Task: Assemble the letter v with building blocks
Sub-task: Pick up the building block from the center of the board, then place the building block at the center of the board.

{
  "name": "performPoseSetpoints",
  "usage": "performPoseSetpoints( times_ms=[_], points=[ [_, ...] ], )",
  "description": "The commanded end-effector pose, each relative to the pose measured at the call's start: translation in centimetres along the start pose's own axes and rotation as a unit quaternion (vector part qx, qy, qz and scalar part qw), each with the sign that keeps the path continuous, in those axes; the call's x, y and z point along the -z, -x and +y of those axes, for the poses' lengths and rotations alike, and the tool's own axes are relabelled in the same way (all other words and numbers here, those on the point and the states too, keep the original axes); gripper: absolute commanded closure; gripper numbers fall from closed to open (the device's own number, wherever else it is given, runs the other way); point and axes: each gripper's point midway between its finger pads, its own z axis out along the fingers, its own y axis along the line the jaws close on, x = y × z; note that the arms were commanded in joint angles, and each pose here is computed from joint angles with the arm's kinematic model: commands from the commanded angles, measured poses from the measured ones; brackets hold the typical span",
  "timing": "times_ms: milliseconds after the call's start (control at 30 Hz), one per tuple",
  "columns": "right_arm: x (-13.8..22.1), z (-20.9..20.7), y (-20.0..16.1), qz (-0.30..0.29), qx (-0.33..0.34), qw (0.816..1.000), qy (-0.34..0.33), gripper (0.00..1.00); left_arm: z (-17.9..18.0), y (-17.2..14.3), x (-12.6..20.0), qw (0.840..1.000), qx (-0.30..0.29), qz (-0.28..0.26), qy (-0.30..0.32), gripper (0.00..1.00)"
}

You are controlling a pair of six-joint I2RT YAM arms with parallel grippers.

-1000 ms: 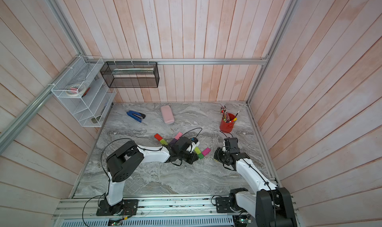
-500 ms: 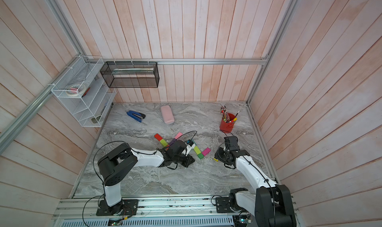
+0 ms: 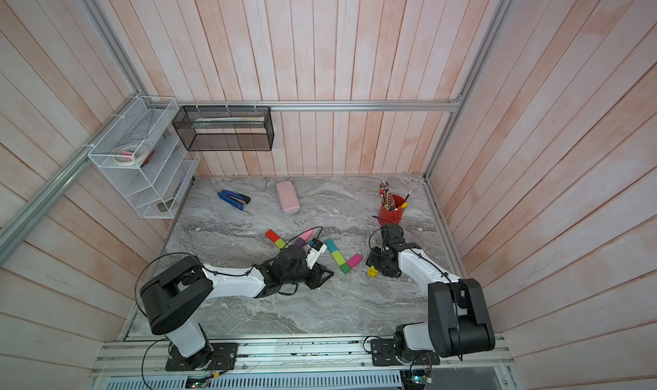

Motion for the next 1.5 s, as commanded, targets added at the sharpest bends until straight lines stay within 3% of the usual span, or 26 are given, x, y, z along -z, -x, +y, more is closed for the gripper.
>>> performPoseSetpoints(
  times_ms=[0, 100, 233, 367, 700, 1467],
  points=[
    [-0.5, -0.6, 0.0, 0.006, 0.003, 1.0, -0.017, 0.41, 0.0, 0.4, 0.3, 1.0, -0.01, -0.017, 0.004, 0.57],
    [-0.9, -0.9, -0.2, 0.01, 0.001, 1.0, -0.022, 0.5, 0.1, 0.3, 0.1, 1.0, -0.008, -0.013, 0.007, 0.57],
    [-0.7, -1.3, 0.1, 0.003, -0.001, 0.999, -0.033, 0.75, 0.2, 0.2, -0.6, 1.0, -0.011, -0.002, 0.007, 0.57],
    [-0.1, -1.0, 1.2, -0.013, -0.005, 0.999, -0.032, 0.9, 0.2, 0.2, -1.4, 1.0, -0.015, 0.012, 0.007, 0.57],
    [2.6, 2.3, 7.0, -0.092, -0.037, 0.995, 0.031, 0.9, 0.8, 0.2, -2.7, 0.999, -0.015, 0.031, 0.022, 0.58],
    [-1.6, 5.1, 8.2, -0.053, -0.059, 0.994, 0.078, 0.81, 1.2, 0.1, -3.4, 0.999, -0.01, 0.042, 0.03, 0.59]
  ],
)
